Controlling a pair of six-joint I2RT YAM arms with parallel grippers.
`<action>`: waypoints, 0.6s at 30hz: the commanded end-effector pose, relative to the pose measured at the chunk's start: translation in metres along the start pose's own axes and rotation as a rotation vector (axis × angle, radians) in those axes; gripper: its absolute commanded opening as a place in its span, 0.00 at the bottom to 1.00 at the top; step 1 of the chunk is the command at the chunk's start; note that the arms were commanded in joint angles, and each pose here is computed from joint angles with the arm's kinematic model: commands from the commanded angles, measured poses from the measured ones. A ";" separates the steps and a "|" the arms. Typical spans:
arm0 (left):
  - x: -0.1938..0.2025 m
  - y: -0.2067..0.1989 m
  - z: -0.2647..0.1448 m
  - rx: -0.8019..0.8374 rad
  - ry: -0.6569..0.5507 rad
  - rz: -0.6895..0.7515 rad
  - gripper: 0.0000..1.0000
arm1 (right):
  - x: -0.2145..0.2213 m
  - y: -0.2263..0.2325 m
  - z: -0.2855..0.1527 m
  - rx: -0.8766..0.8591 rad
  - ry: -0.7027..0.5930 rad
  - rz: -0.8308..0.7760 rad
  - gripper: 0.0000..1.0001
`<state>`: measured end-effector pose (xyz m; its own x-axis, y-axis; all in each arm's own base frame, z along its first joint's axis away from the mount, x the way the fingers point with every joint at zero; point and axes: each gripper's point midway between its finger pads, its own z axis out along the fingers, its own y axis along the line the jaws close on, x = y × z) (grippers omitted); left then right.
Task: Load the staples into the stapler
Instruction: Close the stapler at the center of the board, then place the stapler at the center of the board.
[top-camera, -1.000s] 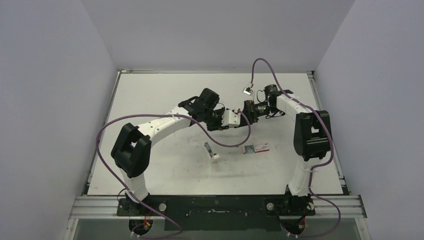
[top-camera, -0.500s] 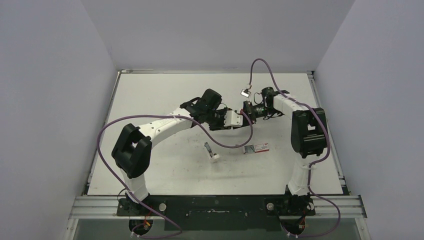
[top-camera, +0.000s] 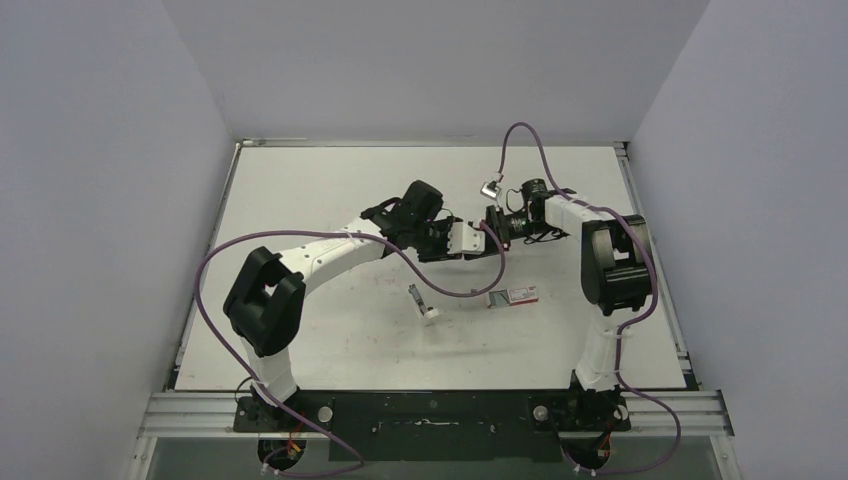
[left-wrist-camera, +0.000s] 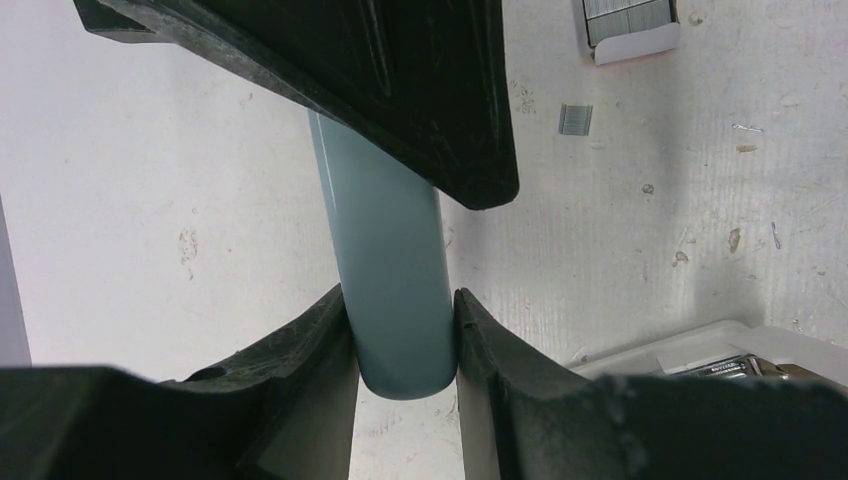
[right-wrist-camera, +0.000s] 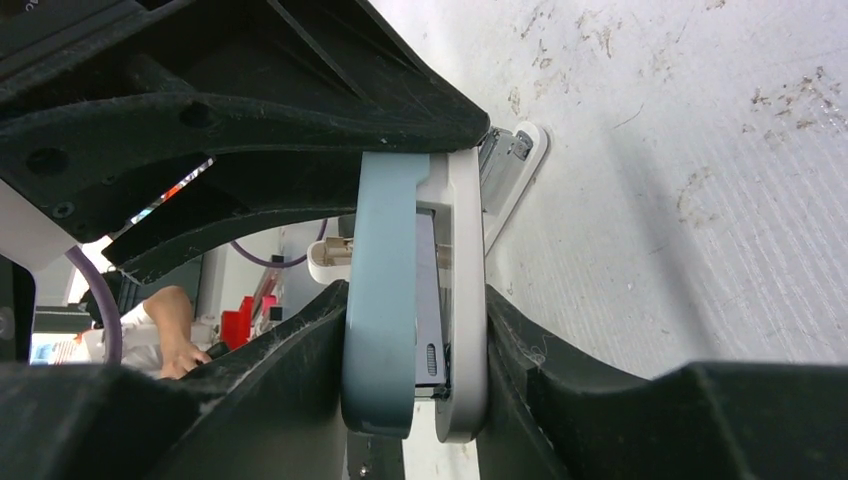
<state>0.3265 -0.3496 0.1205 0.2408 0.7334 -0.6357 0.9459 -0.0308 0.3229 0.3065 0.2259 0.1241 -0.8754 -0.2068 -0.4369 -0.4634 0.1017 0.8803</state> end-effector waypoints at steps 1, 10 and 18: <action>-0.028 0.011 -0.009 -0.038 -0.089 0.023 0.00 | -0.017 0.016 -0.006 0.016 -0.029 -0.124 0.40; 0.018 0.011 -0.028 0.048 -0.028 -0.091 0.00 | -0.030 0.003 -0.051 0.133 -0.070 -0.164 0.86; 0.099 0.014 -0.051 0.117 0.093 -0.226 0.00 | -0.027 0.000 -0.071 0.193 -0.065 -0.203 0.96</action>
<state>0.3510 -0.2655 0.1006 0.0350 0.7820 -0.6223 0.9843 0.0810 0.1571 0.3455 0.1621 0.1331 -0.8332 -0.1400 -0.5350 -0.5524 0.2568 0.7930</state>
